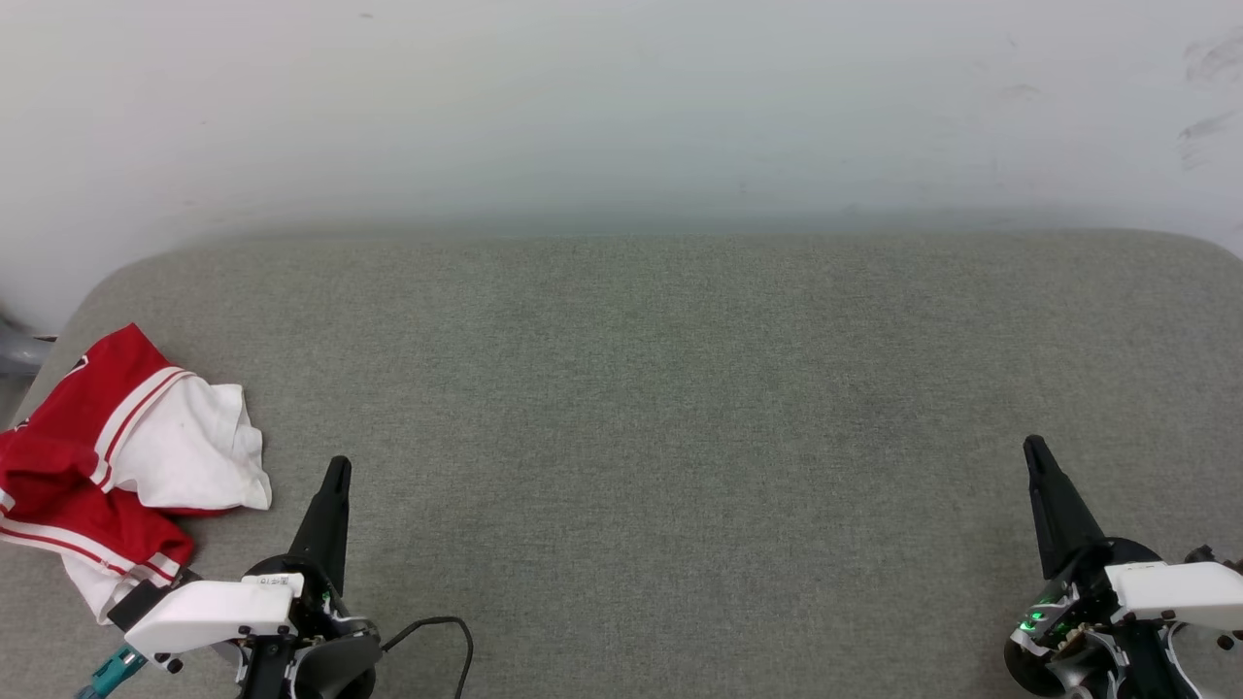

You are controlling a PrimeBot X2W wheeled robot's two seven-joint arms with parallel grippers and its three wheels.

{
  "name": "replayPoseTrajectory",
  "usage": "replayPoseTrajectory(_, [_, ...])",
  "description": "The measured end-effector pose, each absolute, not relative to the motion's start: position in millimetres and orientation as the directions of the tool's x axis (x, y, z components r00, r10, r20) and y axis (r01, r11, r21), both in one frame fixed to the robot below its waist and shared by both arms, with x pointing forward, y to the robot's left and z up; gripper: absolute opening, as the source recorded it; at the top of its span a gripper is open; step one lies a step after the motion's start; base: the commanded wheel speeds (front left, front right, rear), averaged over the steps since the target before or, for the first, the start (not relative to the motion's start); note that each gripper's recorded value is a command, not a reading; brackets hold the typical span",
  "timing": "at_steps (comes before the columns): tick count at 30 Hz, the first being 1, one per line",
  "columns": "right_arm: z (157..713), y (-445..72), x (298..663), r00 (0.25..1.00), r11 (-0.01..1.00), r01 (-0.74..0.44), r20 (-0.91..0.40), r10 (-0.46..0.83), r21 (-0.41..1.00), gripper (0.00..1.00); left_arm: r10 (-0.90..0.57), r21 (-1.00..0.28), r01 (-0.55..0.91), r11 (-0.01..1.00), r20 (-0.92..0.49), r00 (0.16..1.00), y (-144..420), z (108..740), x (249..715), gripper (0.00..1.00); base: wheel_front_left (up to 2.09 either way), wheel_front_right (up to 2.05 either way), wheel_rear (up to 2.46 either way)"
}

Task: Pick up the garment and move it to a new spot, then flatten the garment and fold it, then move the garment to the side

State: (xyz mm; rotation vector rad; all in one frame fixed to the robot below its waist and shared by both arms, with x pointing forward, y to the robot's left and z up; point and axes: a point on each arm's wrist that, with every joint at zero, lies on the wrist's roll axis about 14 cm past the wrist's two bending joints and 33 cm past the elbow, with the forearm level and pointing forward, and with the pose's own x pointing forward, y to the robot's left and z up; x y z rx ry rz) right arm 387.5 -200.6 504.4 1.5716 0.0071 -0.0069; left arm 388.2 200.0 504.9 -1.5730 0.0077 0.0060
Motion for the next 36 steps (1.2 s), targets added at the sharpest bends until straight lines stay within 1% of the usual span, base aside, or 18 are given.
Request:
replayPoseTrajectory(16, [503,-201,387,1.0,-0.001,0.013,-0.013,0.0,1.0,0.0,-0.002,-1.0,-0.013,-0.002,-0.013,1.0,200,503,388,0.0,0.0,0.0,0.0])
replayPoseTrajectory(17, [499,-201,385,1.0,-0.002,0.026,-0.026,-0.001,1.0,1.0,-0.002,-1.0,-0.026,-0.004,-0.026,1.0,200,499,386,1.0,0.0,0.0,0.0])
replayPoseTrajectory(22, [473,-201,373,0.995,-0.003,0.101,-0.101,-0.007,0.995,1.0,0.002,-0.995,-0.104,-0.008,-0.104,0.995,199,473,373,1.0,0.0,0.0,0.0])
replayPoseTrajectory(29, [473,-198,373,0.994,0.039,0.104,-0.104,-0.016,0.994,1.0,0.028,-0.994,-0.103,0.025,-0.103,0.994,202,474,373,1.0,0.0,0.0,0.0])
replayPoseTrajectory(33, [475,-199,374,0.995,0.085,0.1,-0.099,-0.023,0.991,1.0,0.046,-0.993,-0.109,0.05,-0.107,0.993,205,472,371,1.0,0.0,0.0,0.0])
replayPoseTrajectory(36, [475,-201,373,0.994,0.122,0.103,-0.099,-0.037,0.987,1.0,0.068,-0.99,-0.108,0.087,-0.102,0.992,210,474,371,1.0,0.0,0.0,0.0])
